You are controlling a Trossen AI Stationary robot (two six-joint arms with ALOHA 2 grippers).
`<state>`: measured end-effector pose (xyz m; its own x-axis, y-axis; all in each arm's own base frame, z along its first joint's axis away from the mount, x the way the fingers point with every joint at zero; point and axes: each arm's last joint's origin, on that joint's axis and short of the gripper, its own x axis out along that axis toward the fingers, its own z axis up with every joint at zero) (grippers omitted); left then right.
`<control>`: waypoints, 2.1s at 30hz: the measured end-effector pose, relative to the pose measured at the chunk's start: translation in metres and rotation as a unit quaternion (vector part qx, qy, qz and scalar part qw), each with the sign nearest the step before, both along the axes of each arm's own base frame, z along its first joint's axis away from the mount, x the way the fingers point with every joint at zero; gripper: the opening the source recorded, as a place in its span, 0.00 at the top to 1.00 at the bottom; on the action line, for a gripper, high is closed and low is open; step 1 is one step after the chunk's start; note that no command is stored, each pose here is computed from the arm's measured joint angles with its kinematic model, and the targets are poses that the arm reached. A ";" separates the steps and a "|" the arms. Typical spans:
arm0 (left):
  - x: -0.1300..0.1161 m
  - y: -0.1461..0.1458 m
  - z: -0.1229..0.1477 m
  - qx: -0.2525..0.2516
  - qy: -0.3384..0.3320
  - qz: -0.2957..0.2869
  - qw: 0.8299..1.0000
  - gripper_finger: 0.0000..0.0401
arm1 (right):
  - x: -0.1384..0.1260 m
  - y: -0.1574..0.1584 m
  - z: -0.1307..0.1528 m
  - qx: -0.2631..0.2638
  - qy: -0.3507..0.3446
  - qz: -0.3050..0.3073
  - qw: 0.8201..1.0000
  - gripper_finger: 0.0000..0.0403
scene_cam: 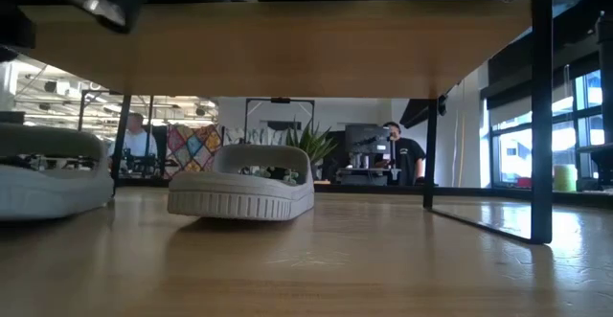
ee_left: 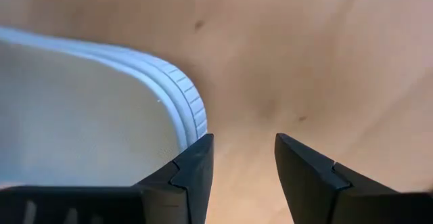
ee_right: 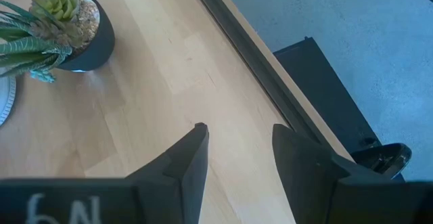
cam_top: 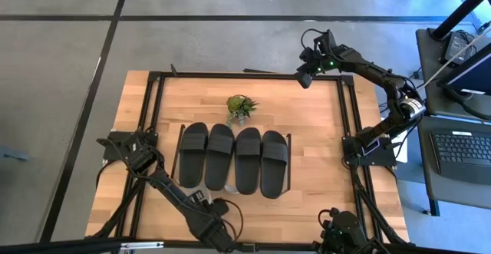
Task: Pick and place slides into the shelf
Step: Put the white slide under the shelf, then adjust the shelf
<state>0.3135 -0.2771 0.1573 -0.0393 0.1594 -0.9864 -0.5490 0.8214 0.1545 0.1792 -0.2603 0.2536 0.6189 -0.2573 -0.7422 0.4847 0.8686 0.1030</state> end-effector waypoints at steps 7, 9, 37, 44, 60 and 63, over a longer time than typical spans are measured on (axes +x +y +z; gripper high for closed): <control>-0.016 0.007 0.004 0.062 0.063 0.025 0.996 0.63 | 0.000 0.000 0.000 -0.002 -0.002 0.000 1.000 0.59; -0.019 0.010 0.005 0.076 0.078 0.026 0.994 0.63 | 0.001 -0.001 0.001 -0.004 -0.004 -0.001 1.000 0.59; -0.081 0.008 0.151 -0.114 -0.125 0.075 0.983 0.63 | 0.001 -0.001 0.001 -0.009 -0.007 -0.001 1.000 0.59; -0.120 0.042 0.196 -0.099 -0.151 0.206 0.962 0.63 | 0.001 -0.002 0.002 -0.011 -0.008 0.000 1.000 0.59; -0.175 0.115 0.203 -0.104 -0.163 0.369 0.909 0.63 | 0.003 -0.005 0.005 -0.031 -0.022 -0.002 0.999 0.59; -0.185 0.131 0.192 -0.090 -0.159 0.373 0.910 0.63 | 0.003 -0.005 0.005 -0.025 -0.026 -0.010 0.999 0.59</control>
<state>0.1288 -0.1459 0.3491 0.2214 0.0402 -0.9744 -0.9576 0.1980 -0.2094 0.1825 -0.2653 0.2584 0.6506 -0.3066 -0.6947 0.4979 0.8630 0.0854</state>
